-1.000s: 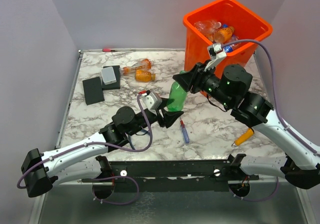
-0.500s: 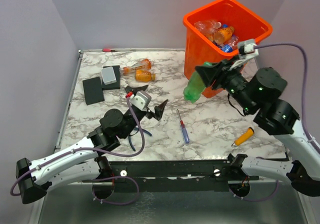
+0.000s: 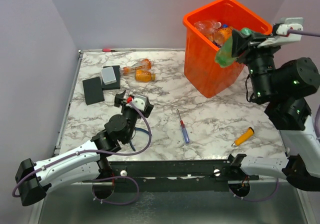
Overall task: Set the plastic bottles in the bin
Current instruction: Place the plastic bottle in the trash bin.
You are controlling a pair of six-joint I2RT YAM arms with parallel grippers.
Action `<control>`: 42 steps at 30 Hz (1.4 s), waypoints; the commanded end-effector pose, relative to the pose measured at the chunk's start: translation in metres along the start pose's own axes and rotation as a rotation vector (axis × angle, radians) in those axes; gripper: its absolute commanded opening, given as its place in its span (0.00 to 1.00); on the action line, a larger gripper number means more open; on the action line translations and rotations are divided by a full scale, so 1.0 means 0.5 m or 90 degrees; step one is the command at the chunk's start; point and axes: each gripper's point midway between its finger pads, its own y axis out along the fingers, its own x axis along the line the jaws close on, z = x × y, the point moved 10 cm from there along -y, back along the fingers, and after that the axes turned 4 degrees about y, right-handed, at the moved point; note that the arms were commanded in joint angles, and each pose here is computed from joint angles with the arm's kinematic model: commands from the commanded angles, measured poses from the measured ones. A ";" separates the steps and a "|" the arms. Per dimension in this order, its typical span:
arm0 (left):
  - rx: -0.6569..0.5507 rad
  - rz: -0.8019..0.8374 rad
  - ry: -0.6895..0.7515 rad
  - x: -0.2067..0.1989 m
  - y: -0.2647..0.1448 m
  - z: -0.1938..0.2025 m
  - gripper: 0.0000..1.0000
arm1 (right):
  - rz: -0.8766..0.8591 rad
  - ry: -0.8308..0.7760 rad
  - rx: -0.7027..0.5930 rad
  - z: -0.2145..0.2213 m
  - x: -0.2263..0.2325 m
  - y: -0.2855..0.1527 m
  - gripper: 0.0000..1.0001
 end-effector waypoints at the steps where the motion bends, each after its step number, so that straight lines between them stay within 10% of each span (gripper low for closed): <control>1: 0.015 -0.055 -0.052 0.013 0.001 -0.004 0.99 | 0.084 -0.045 -0.046 -0.027 0.017 0.057 0.00; 14: 0.021 -0.117 -0.082 0.030 -0.010 0.007 0.99 | 0.260 0.087 -0.087 0.053 -0.123 0.257 0.00; 32: 0.001 -0.095 -0.100 0.032 -0.016 0.002 0.99 | 0.243 0.136 0.210 0.383 -0.216 0.372 0.00; 38: 0.005 -0.093 -0.091 0.029 -0.015 0.006 0.99 | 0.174 0.158 0.253 0.397 -0.197 0.388 0.56; 42: 0.008 -0.089 -0.085 0.025 -0.012 0.010 0.99 | 0.160 0.172 0.249 0.376 -0.190 0.386 0.71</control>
